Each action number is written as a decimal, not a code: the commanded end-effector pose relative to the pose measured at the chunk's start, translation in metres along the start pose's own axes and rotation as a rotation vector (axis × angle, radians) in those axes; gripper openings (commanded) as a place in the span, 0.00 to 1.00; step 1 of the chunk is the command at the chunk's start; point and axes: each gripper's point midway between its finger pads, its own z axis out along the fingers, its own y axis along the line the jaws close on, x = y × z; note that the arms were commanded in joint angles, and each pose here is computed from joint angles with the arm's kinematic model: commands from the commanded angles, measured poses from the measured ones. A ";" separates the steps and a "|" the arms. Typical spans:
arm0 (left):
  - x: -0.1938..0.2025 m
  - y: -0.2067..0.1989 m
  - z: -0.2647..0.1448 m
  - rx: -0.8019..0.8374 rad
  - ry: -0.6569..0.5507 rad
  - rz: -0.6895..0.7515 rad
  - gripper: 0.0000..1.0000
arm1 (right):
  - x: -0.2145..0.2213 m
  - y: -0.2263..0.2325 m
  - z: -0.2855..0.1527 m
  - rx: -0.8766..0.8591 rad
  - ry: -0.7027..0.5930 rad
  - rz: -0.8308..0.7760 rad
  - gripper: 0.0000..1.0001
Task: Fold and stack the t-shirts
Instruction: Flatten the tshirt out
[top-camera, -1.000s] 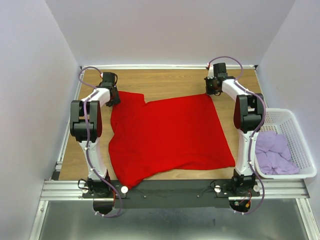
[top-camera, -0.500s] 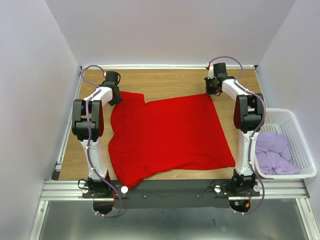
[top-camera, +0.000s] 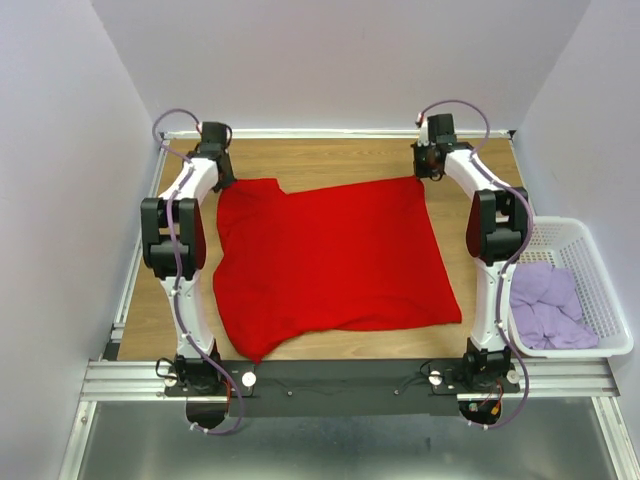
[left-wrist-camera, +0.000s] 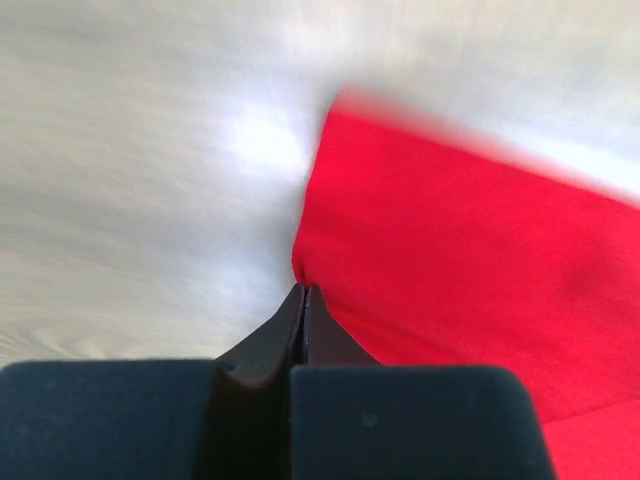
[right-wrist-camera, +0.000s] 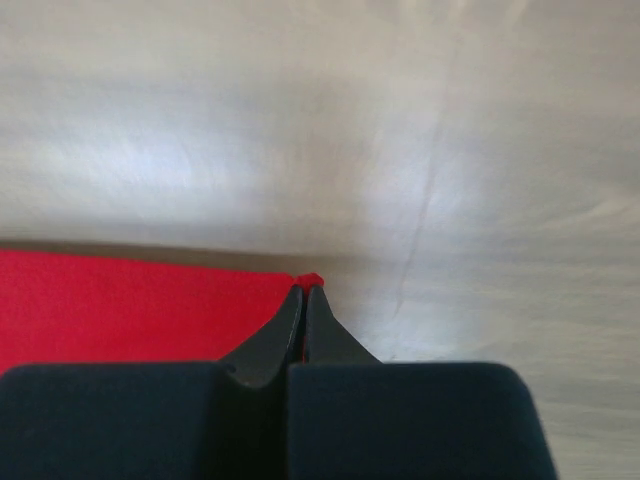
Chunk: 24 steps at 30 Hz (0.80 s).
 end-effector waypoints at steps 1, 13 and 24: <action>-0.124 0.024 -0.066 -0.031 -0.307 -0.067 0.00 | -0.089 -0.019 -0.048 0.114 -0.216 0.027 0.00; -0.286 0.047 -0.379 0.126 -1.032 -0.158 0.00 | -0.229 -0.025 -0.273 0.189 -0.713 0.004 0.01; -0.224 0.112 -0.564 0.027 -1.396 -0.238 0.00 | -0.199 -0.001 -0.440 0.138 -0.919 -0.113 0.01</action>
